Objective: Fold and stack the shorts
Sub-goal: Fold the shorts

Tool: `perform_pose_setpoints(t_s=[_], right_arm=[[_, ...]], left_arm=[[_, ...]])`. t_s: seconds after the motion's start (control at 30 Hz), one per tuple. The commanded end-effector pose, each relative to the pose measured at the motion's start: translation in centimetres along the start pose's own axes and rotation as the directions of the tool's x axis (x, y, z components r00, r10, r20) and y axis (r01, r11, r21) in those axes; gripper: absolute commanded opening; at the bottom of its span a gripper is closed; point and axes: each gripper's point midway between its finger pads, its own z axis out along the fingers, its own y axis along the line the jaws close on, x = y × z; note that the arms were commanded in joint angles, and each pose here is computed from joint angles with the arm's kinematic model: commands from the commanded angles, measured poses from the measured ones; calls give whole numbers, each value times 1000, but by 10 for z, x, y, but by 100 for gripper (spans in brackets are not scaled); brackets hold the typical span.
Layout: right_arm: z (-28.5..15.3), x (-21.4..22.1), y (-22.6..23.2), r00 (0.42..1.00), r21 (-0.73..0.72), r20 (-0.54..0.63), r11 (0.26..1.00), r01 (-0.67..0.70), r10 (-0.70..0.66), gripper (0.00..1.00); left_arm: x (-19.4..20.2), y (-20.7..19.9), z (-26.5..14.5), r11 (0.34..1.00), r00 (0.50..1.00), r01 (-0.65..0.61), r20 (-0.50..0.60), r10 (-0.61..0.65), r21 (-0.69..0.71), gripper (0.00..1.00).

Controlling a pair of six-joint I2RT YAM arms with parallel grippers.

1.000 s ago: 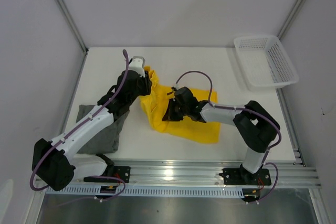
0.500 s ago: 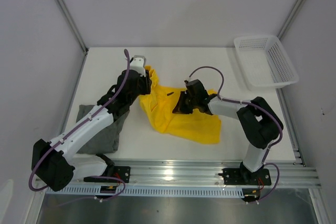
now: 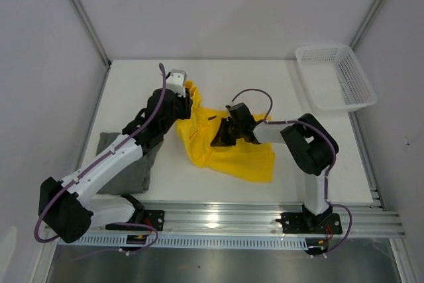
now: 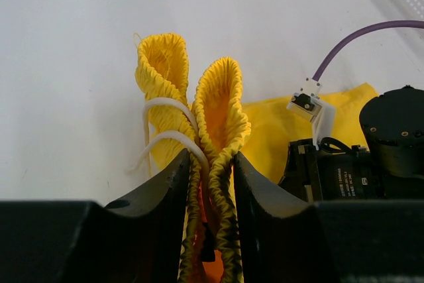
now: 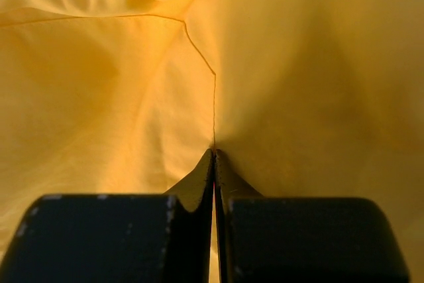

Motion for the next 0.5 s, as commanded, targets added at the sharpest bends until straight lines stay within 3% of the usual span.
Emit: perform_pose_setpoints(t_s=[0.0,0.47], right_arm=[[9,-10,22,1000,-64,11,998,18,-17,0],[86,18,41,985,-173,-168,983,-61,31,0]], left_arm=[[-28,-6,-8,999,994,-21,106,18,28,0],[-12,-16,-13,997,990,-62,129,56,45,0]])
